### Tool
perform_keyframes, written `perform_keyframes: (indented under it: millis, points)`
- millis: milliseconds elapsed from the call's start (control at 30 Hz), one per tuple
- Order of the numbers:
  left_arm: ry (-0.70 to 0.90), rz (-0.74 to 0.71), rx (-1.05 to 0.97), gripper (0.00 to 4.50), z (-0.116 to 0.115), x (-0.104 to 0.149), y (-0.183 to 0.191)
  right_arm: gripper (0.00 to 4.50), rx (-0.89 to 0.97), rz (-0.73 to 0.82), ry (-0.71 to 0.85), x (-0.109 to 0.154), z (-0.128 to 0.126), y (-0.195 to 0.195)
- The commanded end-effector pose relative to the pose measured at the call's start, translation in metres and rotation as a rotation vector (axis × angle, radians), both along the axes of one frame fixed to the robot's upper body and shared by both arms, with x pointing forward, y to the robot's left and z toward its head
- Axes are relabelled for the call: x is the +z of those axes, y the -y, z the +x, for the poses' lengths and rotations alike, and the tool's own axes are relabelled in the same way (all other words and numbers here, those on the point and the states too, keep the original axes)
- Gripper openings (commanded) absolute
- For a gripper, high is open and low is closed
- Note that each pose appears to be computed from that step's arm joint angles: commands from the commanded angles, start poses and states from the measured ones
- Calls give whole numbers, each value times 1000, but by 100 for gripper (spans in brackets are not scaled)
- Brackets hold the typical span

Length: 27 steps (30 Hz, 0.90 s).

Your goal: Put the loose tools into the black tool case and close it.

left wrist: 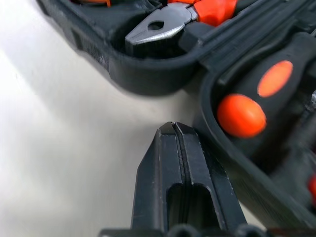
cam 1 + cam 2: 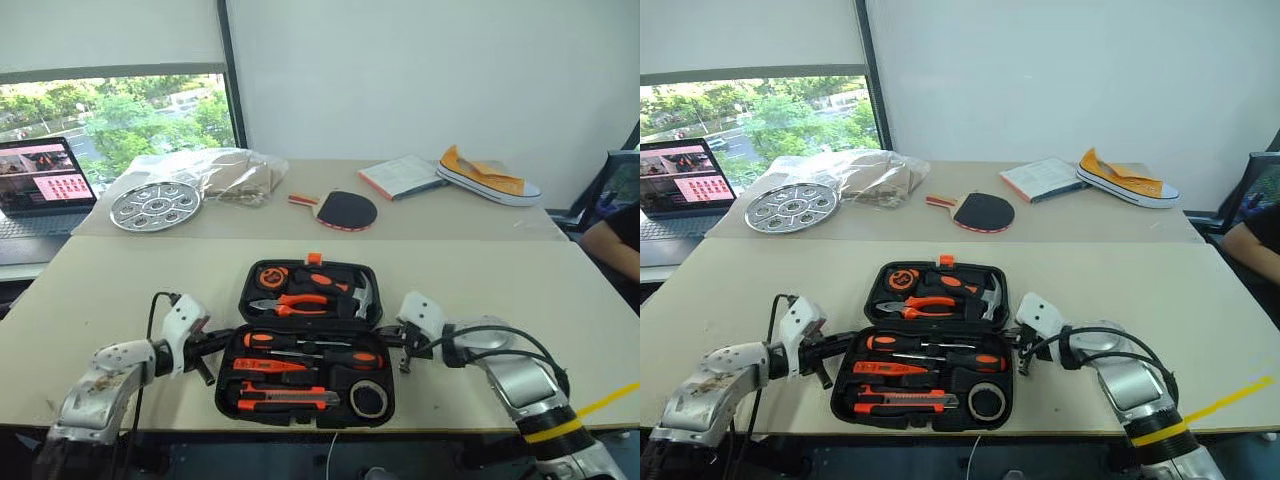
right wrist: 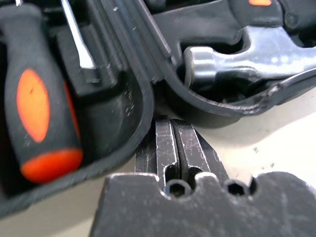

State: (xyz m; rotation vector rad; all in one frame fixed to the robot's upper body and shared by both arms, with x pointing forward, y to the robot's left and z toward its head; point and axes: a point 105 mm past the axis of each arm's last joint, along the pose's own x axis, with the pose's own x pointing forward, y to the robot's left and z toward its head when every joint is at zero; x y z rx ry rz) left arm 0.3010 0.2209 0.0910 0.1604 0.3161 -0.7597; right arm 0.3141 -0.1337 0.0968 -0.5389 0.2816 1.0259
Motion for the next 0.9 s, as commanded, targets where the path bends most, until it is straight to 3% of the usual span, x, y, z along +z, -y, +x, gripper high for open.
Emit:
perform_keyframes:
  millis: [33,67,167,300,400,433,567,700,900]
  points:
    - [13,43,115,54,5,12,-32,0,-66,11,-24,15,-4,23]
    - [-15,44,111,72,3,13,-36,58,-82,20,-64,18,-8,30]
    - [-97,-21,78,172,-4,25,-40,144,-153,91,-176,31,-14,42]
    - [-261,-142,43,313,-6,45,-28,284,-246,185,-472,42,-25,42]
    - [-321,-97,146,429,12,48,-27,389,-332,236,-529,54,-9,29]
    - [-322,-108,169,447,19,51,-25,394,-366,216,-549,53,-3,26]
    - [-330,-120,233,447,37,56,-15,394,-460,243,-567,55,21,11]
    - [-371,-67,243,447,41,47,-6,394,-538,237,-526,53,47,2]
    - [-380,-55,273,447,46,43,-7,394,-572,246,-539,49,61,-9]
